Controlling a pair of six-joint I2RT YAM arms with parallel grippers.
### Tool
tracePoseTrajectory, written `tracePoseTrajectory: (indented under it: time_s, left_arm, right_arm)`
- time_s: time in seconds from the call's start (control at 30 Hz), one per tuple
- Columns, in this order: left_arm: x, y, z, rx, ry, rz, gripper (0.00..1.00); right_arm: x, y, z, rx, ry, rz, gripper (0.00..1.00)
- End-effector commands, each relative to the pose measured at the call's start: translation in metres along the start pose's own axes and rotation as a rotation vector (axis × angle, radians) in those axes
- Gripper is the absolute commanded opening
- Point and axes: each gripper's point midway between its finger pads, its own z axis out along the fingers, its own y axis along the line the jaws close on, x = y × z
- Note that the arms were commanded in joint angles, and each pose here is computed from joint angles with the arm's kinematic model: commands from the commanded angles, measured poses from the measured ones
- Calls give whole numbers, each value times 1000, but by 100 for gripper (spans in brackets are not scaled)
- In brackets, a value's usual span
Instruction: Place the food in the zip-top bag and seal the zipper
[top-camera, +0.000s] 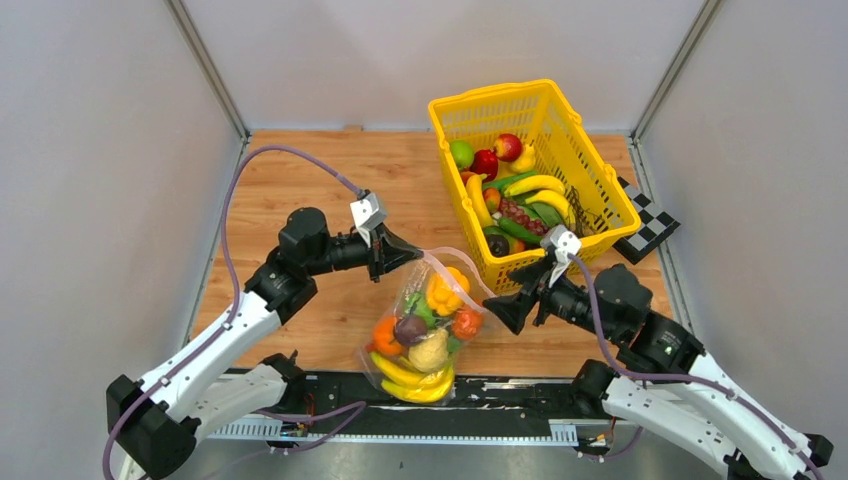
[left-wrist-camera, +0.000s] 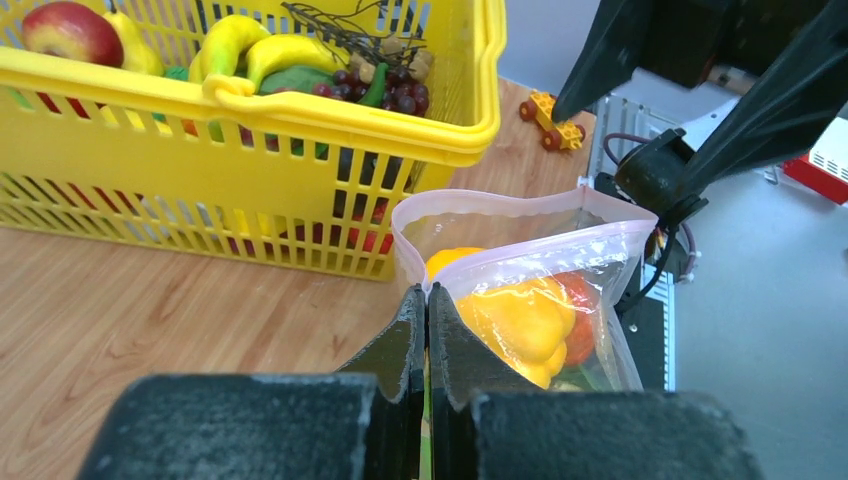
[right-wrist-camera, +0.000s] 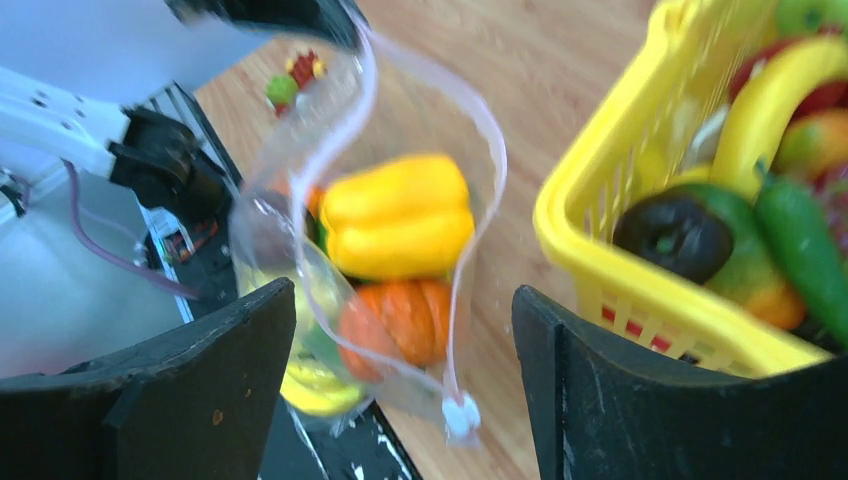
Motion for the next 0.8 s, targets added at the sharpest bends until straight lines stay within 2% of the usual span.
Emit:
tracePoseTrajectory:
  time_s: [0.0, 0.13, 0.23, 0.4, 0.7, 0.77]
  left_arm:
    - [-30, -5, -11, -30, -64, 66, 0]
    - [-41, -11, -20, -44, -93, 89, 0]
    - [-41, -13, -25, -47, -82, 89, 0]
    - [-45, -18, -29, -45, -85, 96, 0]
    - [-49, -21, -36, -58, -100, 103, 0]
    - [-51, -23, -38, -61, -107, 108, 0]
  right_arm:
    - [28, -1, -3, -9, -28, 94, 80]
    - [30, 10, -13, -95, -144, 91, 80]
    - [39, 1, -15, -71, -182, 73, 81]
    - [52, -16, -11, 8, -202, 83, 81]
    - [81, 5, 14, -156, -162, 67, 80]
    - [81, 5, 17, -168, -193, 44, 76]
